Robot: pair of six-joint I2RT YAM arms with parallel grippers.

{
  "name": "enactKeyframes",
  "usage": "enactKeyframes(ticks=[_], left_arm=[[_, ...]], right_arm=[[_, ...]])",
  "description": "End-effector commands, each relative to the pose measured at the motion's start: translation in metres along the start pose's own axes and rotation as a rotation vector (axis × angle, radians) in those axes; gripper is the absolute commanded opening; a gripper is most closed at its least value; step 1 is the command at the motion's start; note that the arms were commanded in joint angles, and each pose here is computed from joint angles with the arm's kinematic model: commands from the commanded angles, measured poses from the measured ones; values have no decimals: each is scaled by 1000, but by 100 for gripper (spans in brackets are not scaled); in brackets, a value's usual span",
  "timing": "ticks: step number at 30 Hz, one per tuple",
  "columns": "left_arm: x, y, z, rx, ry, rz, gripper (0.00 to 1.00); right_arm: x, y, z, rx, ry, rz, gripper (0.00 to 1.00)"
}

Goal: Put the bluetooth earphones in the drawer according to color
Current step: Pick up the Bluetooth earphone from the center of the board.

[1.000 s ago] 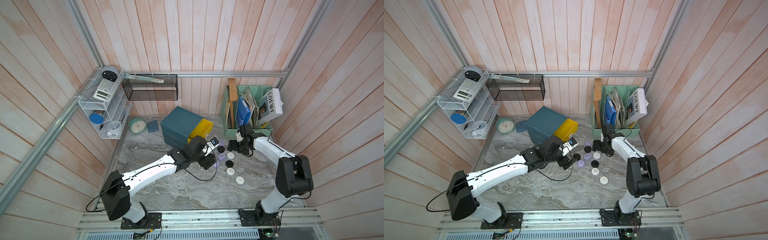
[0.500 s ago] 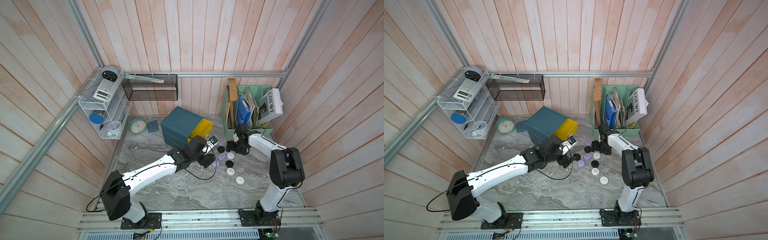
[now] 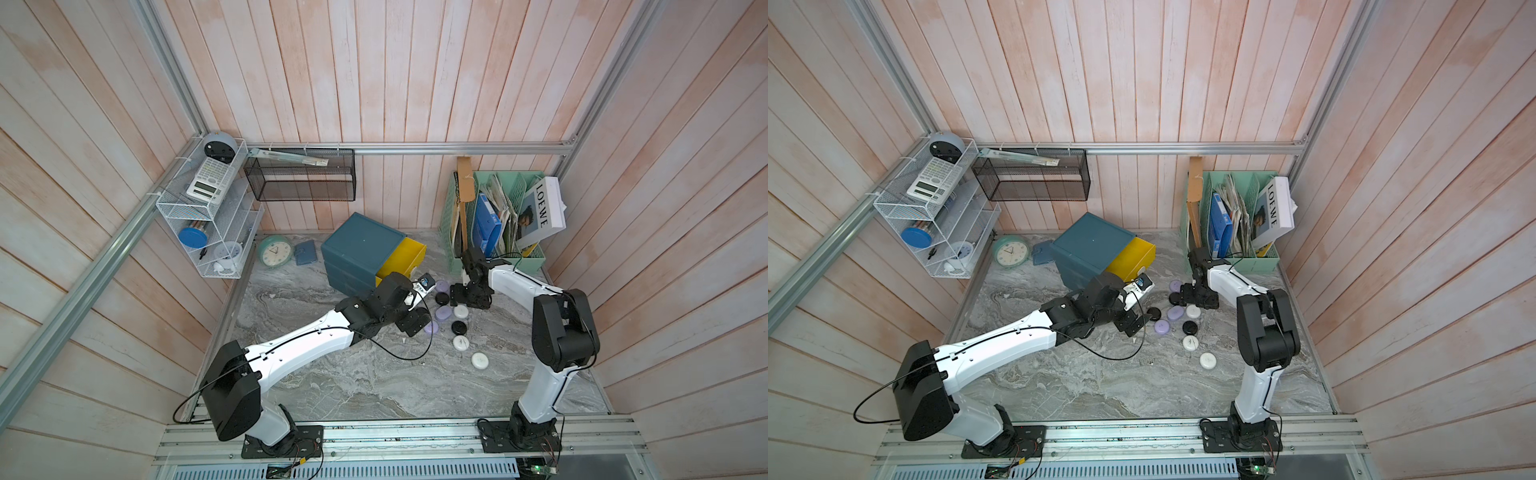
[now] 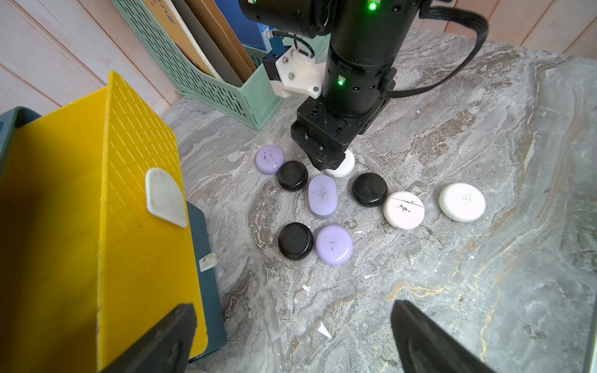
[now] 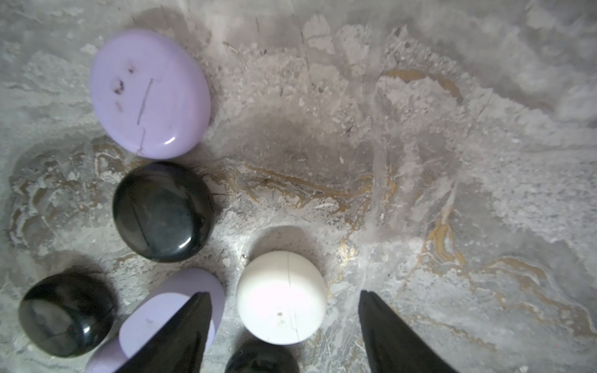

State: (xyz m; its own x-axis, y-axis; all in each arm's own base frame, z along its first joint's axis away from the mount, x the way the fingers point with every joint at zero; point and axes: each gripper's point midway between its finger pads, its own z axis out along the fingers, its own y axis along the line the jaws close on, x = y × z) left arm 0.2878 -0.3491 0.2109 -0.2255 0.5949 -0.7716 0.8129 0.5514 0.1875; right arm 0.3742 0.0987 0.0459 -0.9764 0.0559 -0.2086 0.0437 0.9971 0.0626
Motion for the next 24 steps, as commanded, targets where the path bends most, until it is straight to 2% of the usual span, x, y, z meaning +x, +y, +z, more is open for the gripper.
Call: enactKeyframes(ticks=[1, 14, 24], left_arm=[[4, -1, 4, 5, 11, 11, 100], [5, -11, 6, 19, 16, 22, 100], [9, -14, 11, 21, 33, 29, 100]], right_arm=[[15, -9, 9, 45, 57, -10, 77], [27, -5, 26, 48, 105, -26, 73], [28, -7, 34, 66, 108, -29, 67]])
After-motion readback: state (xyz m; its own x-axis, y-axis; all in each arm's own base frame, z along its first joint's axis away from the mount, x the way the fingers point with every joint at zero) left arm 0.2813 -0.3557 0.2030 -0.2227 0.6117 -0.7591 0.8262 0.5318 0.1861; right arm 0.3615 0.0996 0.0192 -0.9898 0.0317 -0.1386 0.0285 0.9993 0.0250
